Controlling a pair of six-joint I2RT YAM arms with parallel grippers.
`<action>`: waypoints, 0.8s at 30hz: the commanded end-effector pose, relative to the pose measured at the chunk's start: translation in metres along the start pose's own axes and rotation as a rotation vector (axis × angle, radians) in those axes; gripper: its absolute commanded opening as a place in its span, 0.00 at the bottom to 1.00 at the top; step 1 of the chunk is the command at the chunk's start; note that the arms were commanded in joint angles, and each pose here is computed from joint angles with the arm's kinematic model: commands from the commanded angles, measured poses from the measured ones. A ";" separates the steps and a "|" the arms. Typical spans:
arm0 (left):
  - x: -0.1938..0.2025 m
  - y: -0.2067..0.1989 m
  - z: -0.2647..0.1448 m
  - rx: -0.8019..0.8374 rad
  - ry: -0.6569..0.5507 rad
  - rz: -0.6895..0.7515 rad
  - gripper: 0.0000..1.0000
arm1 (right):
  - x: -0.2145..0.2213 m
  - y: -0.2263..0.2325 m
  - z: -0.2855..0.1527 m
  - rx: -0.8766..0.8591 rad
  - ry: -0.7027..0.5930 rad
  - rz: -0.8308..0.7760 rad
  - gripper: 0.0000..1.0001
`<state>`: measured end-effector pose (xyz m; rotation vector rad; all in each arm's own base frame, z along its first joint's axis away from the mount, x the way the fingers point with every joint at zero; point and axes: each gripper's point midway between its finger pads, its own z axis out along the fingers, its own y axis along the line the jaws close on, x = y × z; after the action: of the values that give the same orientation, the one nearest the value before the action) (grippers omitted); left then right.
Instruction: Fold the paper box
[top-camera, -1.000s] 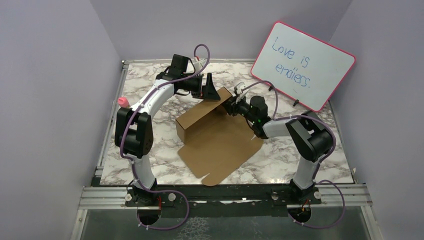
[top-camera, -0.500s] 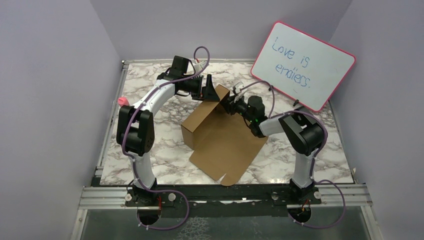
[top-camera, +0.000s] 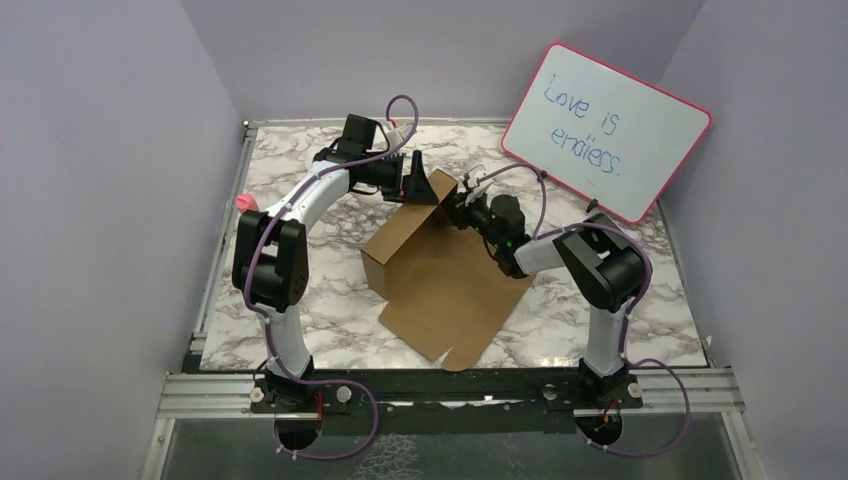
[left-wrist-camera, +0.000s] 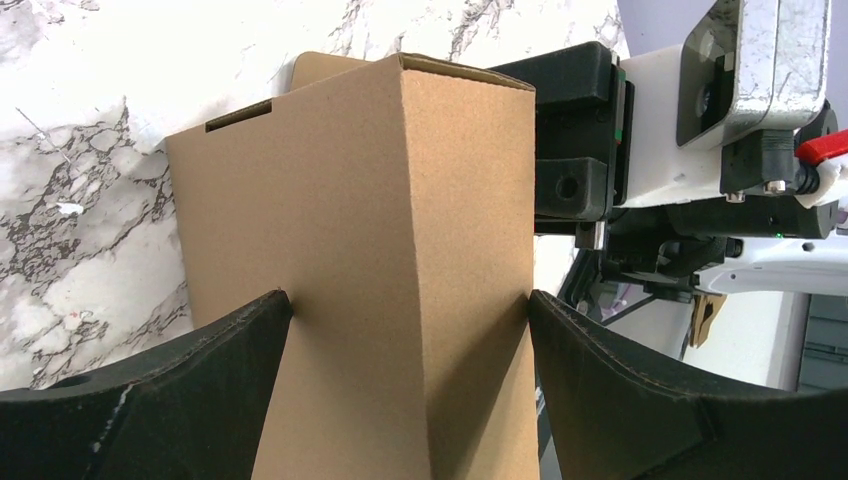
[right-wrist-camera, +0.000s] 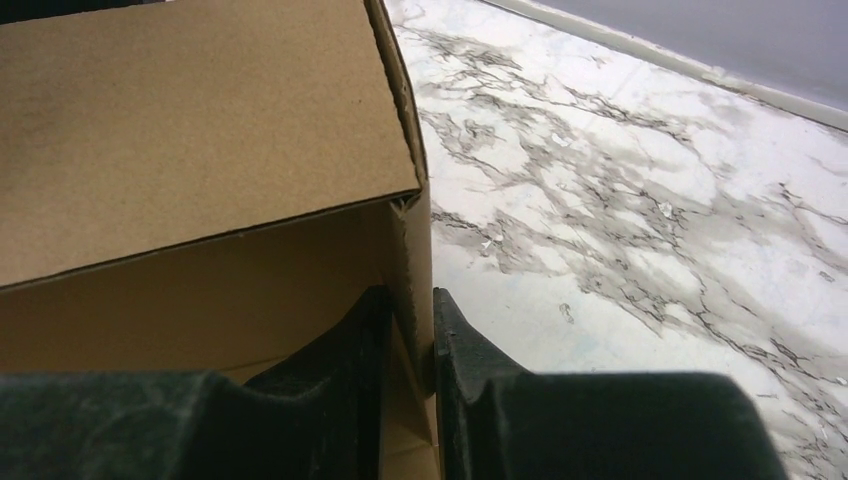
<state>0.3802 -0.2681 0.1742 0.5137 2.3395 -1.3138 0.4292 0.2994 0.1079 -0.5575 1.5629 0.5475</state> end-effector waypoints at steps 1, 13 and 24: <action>0.004 -0.008 -0.003 0.012 -0.004 0.007 0.89 | 0.000 -0.013 -0.005 0.129 0.008 0.001 0.23; 0.006 -0.019 -0.003 0.054 -0.005 0.010 0.89 | 0.005 -0.034 -0.010 0.300 0.017 0.025 0.24; 0.007 -0.027 -0.002 0.067 -0.008 0.015 0.89 | 0.006 -0.048 -0.015 0.436 0.015 0.021 0.24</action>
<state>0.3855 -0.2696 0.1764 0.5195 2.2791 -1.3090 0.4369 0.2829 0.1078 -0.3407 1.6072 0.3546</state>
